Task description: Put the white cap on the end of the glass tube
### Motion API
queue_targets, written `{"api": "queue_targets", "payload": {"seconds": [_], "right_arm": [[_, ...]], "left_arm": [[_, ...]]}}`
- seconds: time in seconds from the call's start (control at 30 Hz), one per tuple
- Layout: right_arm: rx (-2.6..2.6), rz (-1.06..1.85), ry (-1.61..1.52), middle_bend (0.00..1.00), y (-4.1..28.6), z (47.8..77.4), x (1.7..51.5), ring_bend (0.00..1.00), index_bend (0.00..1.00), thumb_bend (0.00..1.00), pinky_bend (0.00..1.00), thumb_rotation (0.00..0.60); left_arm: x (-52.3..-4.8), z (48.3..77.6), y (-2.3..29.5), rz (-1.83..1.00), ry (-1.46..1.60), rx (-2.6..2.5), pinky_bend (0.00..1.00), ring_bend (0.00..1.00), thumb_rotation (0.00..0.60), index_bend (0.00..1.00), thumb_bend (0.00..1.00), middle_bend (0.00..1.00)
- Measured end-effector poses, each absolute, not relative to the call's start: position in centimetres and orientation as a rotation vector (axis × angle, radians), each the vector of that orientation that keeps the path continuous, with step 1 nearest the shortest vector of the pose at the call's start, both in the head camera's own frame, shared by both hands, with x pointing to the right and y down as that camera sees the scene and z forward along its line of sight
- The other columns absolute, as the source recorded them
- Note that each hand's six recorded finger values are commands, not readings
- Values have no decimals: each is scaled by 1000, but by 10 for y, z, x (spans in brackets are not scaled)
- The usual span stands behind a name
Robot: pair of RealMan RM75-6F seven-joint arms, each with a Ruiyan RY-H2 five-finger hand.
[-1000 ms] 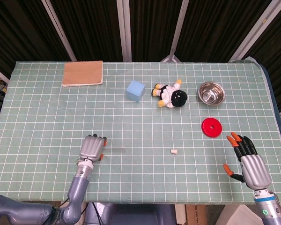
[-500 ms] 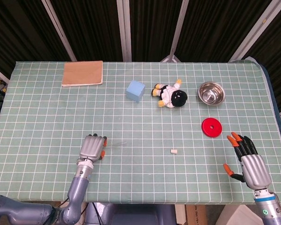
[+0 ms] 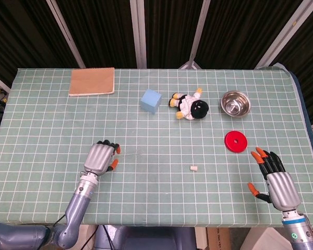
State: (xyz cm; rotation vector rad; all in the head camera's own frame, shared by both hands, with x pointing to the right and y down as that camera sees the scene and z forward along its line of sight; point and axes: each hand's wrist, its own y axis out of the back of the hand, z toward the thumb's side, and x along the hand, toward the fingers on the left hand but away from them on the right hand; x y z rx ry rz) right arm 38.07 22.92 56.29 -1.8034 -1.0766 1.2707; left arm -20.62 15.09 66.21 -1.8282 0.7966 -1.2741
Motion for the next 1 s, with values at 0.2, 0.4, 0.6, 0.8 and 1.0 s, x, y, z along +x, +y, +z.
{"api": "queue_targets", "payload": {"seconds": [0.2, 0.4, 0.6, 0.8, 1.0], "right_arm": [[-1842, 1271, -1074, 74, 227, 568, 371, 84, 147, 358, 22, 600], [-1899, 1270, -1037, 152, 222, 579, 350, 150, 293, 358, 62, 600], [-1957, 1270, -971, 162, 219, 596, 318, 157, 385, 358, 64, 600], [-1975, 1273, -918, 181, 220, 613, 285, 165, 448, 358, 75, 600], [-1994, 1311, -928, 193, 222, 636, 256, 166, 482, 358, 76, 600]], "left_arm": [[-234, 647, 137, -1148, 826, -1847, 424, 348, 600, 537, 751, 566], [-262, 632, 126, -1064, 819, -1840, 423, 348, 600, 537, 751, 566], [-281, 621, 119, -1030, 832, -1843, 423, 348, 600, 538, 751, 567], [-290, 617, 117, -1018, 847, -1849, 423, 348, 600, 538, 751, 567], [-296, 615, 116, -1013, 857, -1857, 423, 348, 600, 538, 751, 567]]}}
